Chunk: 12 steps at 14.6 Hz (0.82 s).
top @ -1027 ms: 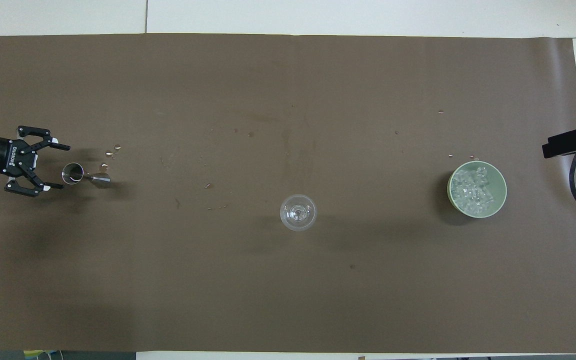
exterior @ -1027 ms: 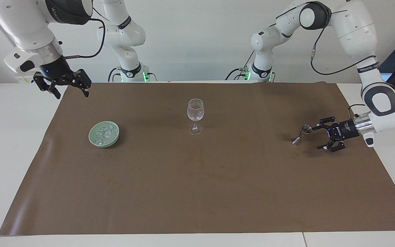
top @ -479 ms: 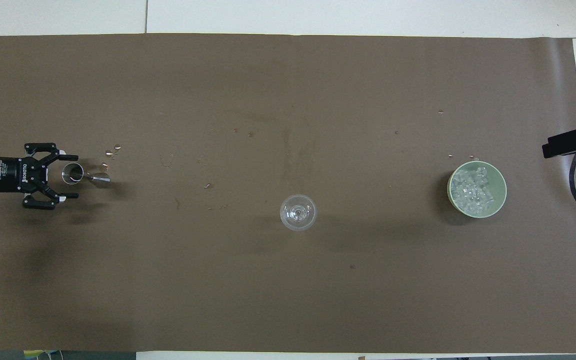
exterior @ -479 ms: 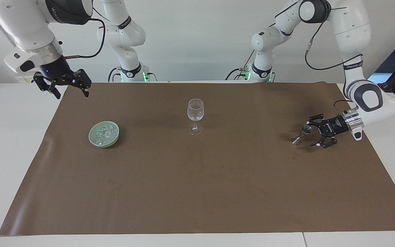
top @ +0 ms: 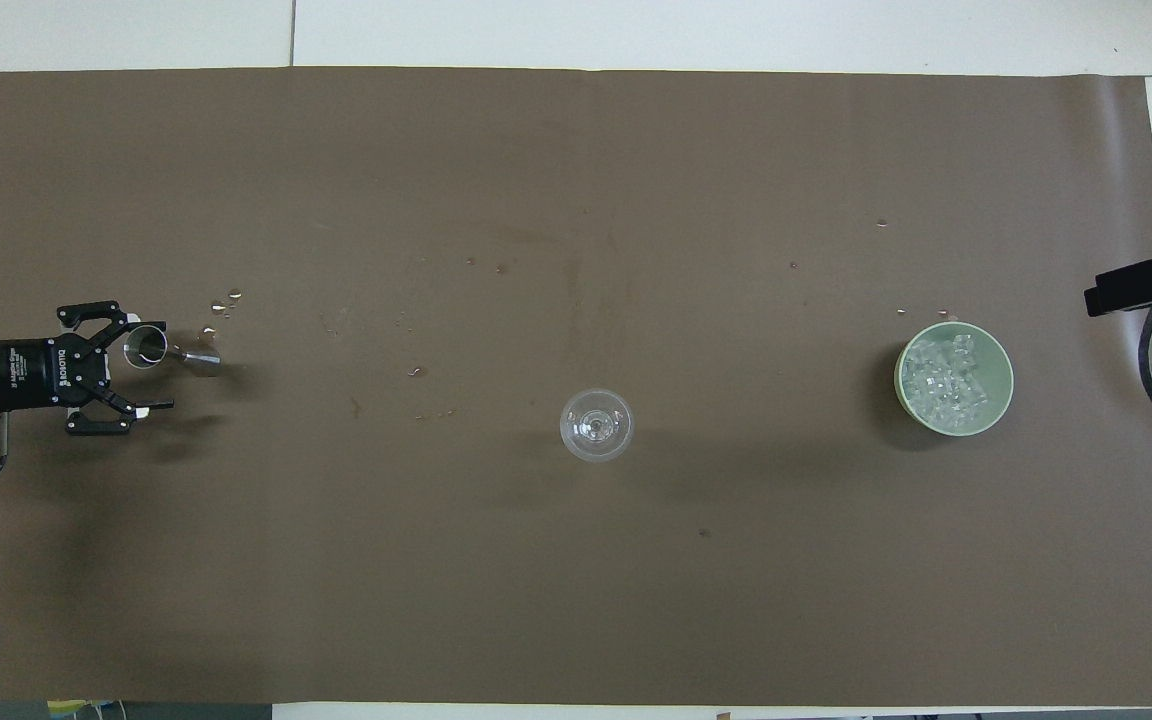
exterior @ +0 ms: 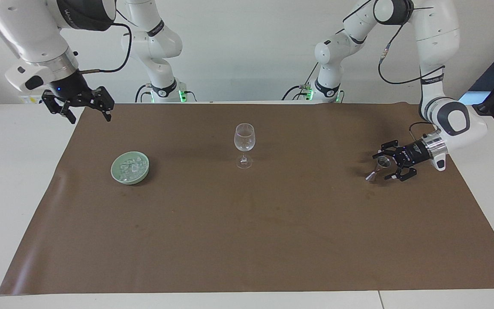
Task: Pour wine and add ice with both arms
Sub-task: 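Close the left gripper around the small metal cup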
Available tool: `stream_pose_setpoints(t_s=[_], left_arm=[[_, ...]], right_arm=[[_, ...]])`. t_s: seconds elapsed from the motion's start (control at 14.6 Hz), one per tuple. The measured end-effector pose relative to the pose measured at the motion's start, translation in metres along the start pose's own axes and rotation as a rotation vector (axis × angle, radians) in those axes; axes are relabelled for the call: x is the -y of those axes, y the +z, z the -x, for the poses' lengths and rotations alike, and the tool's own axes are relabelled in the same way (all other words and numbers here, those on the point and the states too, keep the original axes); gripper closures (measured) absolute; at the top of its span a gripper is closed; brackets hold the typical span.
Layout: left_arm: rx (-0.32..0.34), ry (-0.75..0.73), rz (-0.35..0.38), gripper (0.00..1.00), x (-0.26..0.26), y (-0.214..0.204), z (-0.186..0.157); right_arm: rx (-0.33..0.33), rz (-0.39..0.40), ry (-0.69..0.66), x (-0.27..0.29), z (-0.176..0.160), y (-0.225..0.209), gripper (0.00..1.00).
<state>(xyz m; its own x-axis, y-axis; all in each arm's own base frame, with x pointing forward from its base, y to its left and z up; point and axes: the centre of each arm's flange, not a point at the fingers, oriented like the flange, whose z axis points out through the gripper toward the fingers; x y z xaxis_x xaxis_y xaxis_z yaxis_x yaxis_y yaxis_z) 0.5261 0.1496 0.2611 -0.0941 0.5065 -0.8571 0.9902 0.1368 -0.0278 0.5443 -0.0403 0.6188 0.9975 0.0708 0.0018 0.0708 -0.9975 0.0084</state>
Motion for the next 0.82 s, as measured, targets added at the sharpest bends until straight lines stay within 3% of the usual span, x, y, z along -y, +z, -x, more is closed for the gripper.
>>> stream_pose_setpoints(t_s=[0.68,0.82], left_arm=[[0.023,-0.025,0.049,0.05,0.0041,0.0042,0.0018],[0.025,-0.023,0.047,0.19,0.0039,0.0058,0.0029]], right_arm=[[0.0,0.0,0.0,0.0,0.0,0.0,0.0],[0.0,0.0,0.0,0.0,0.0,0.0,0.0]])
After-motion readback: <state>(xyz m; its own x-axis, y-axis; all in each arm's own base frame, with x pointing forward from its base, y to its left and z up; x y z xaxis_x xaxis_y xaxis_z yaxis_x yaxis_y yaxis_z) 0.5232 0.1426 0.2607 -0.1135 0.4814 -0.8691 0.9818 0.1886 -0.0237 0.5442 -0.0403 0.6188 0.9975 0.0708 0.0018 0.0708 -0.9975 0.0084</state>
